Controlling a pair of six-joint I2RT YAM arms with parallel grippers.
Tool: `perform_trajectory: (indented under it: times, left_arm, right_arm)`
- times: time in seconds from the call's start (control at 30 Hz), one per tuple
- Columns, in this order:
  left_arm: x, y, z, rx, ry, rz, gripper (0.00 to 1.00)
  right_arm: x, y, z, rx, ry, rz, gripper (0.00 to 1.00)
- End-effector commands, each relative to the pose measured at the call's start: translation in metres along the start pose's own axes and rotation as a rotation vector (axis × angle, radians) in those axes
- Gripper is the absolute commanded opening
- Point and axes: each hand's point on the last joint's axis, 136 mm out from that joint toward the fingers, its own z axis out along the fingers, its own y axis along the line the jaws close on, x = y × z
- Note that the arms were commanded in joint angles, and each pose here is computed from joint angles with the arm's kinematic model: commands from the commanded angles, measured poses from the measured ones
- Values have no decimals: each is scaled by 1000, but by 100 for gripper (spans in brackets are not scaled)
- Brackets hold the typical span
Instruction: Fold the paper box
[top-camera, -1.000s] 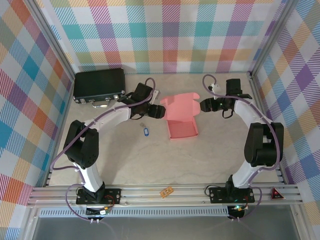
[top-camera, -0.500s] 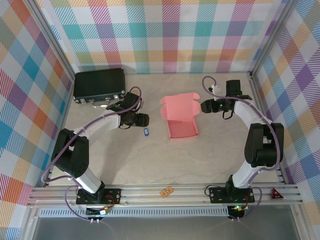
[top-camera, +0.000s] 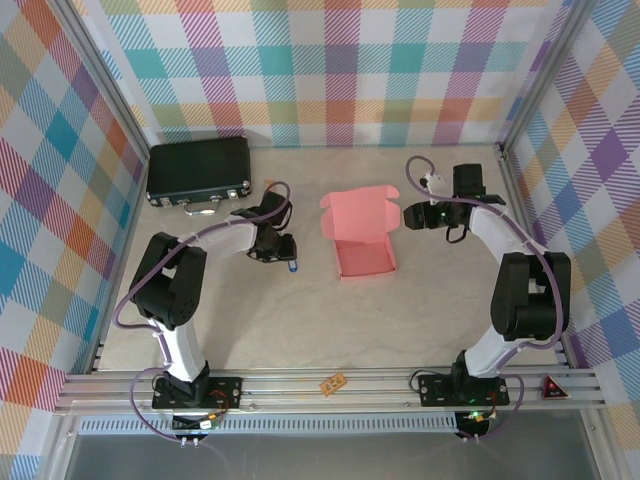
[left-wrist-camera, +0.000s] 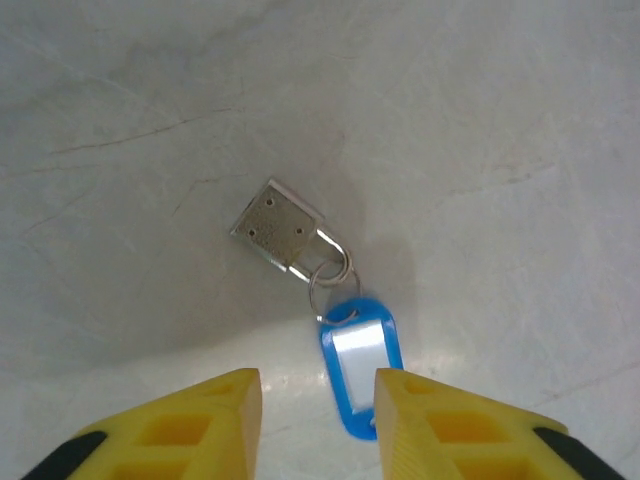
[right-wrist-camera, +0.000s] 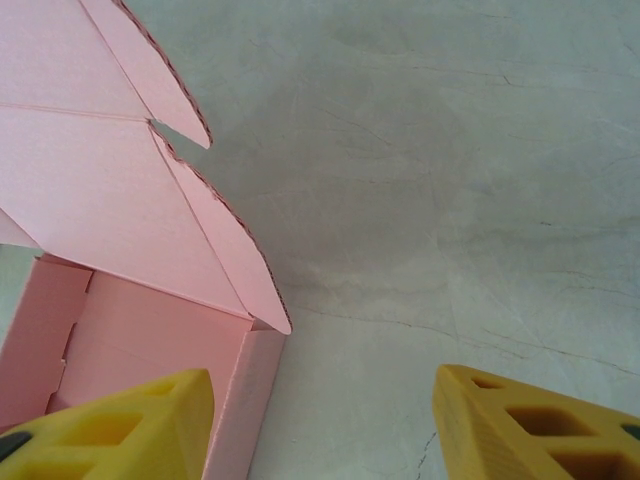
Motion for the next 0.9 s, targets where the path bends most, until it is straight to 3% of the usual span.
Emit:
perform_trajectory:
  times: [0.0, 0.53, 0.87]
  left_arm:
    - [-15, -4, -3, 13, -28, -41, 28]
    - [-16, 4, 10, -43, -8, -70, 28]
    - [-15, 8, 15, -64, 2, -77, 11]
  right_arm:
    - [-3, 3, -6, -2, -18, 6, 60]
    - [-2, 4, -7, -2, -13, 17, 60]
    - [-2, 4, -8, 2, -10, 22, 60]
